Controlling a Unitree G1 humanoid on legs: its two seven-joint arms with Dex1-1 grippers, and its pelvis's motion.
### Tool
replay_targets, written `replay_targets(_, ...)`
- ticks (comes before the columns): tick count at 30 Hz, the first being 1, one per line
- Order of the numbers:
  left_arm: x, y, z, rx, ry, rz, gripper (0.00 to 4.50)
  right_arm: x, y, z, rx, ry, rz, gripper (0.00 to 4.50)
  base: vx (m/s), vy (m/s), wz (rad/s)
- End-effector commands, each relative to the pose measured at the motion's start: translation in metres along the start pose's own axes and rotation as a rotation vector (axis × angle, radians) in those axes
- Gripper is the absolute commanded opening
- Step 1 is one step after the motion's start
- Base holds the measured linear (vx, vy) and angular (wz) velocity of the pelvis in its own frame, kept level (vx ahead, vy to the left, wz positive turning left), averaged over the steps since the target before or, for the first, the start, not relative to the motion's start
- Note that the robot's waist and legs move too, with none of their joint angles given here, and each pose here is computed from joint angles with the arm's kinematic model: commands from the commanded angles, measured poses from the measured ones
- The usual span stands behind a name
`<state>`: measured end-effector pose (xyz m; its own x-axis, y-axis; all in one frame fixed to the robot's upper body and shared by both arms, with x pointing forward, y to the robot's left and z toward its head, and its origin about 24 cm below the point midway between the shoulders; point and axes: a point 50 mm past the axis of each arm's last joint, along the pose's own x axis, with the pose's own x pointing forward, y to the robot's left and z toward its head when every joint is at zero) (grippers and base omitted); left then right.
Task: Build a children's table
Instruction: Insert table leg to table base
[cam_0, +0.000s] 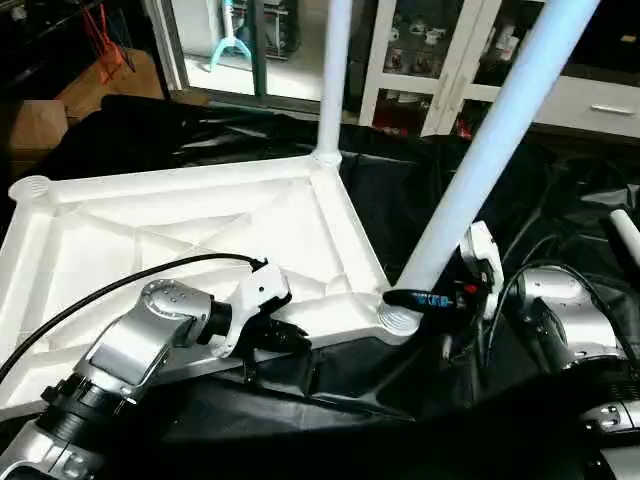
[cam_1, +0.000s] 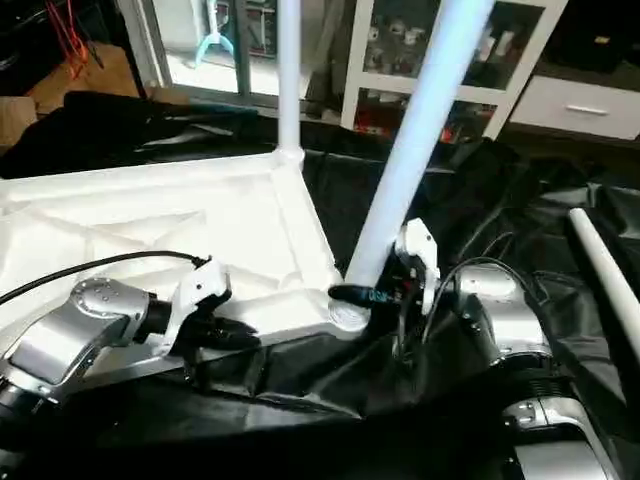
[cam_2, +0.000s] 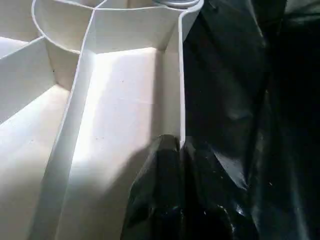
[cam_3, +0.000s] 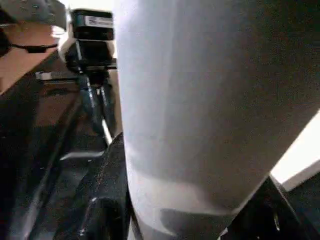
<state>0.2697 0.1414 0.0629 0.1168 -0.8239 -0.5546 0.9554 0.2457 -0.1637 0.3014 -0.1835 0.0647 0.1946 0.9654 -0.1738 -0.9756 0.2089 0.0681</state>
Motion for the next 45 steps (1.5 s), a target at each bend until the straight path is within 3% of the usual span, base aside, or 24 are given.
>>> replay_targets(1,0.002,-0.016,0.016,0.063,-0.070,-0.180,0.00,-0.010,0.039,-0.082,0.296,0.298,0.087,1.85,0.000,0.000,0.00)
replay_targets(8,0.001,-0.017,0.014,0.058,-0.065,-0.186,0.00,-0.008,0.043,-0.090,0.292,0.244,0.068,1.85,0.000,0.000,0.00)
replay_targets(14,0.005,-0.013,0.014,0.041,-0.069,-0.133,0.00,-0.003,0.040,-0.092,0.270,0.252,-0.010,1.85,0.000,0.000,0.00)
replay_targets(17,0.012,-0.007,0.017,0.008,-0.085,-0.050,0.00,0.004,0.029,-0.095,0.270,0.235,-0.192,1.85,0.000,0.000,0.00)
replay_targets(19,0.018,0.000,0.021,-0.030,-0.108,0.018,0.00,0.010,0.022,-0.098,0.321,0.217,-0.334,1.85,-0.070,-0.014,-0.01)
replay_targets(21,0.026,0.011,0.029,-0.110,-0.143,0.138,0.00,0.015,0.014,-0.104,0.357,0.253,-0.514,1.85,-0.071,-0.011,0.00)
replay_targets(22,0.026,0.011,0.029,-0.110,-0.143,0.138,0.00,0.015,0.014,-0.104,0.357,0.253,-0.514,1.85,-0.064,-0.008,0.01)
replay_targets(23,0.036,0.027,0.041,-0.211,-0.169,0.338,0.00,0.020,0.005,-0.109,0.372,0.292,-0.750,1.85,-0.072,-0.004,0.01)
replay_targets(24,0.036,0.027,0.041,-0.211,-0.169,0.338,0.00,0.020,0.005,-0.109,0.372,0.292,-0.750,1.85,-0.054,0.004,0.05)
replay_targets(25,0.046,0.037,0.054,-0.282,-0.215,0.484,0.00,0.027,0.001,-0.112,0.410,0.296,-0.915,1.85,-0.054,0.004,0.05)
replay_targets(30,0.068,0.035,0.076,-0.299,-0.261,0.549,0.00,0.052,0.003,-0.113,0.436,0.302,-1.100,1.85,0.000,0.000,0.00)
replay_targets(34,0.078,0.032,0.082,-0.319,-0.277,0.546,0.00,0.069,0.007,-0.112,0.447,0.284,-1.113,1.85,0.000,0.000,0.00)
replay_targets(40,0.073,0.034,0.072,-0.322,-0.237,0.566,0.00,0.072,0.001,-0.101,0.380,0.236,-1.147,1.85,0.000,0.000,0.00)
replay_targets(42,0.070,0.034,0.071,-0.271,-0.251,0.537,0.00,0.073,-0.002,-0.094,0.370,0.175,-1.114,1.85,0.000,0.000,0.00)
replay_targets(45,0.066,0.032,0.067,-0.226,-0.243,0.500,0.00,0.073,-0.003,-0.091,0.350,0.156,-1.078,1.85,0.000,0.000,0.00)
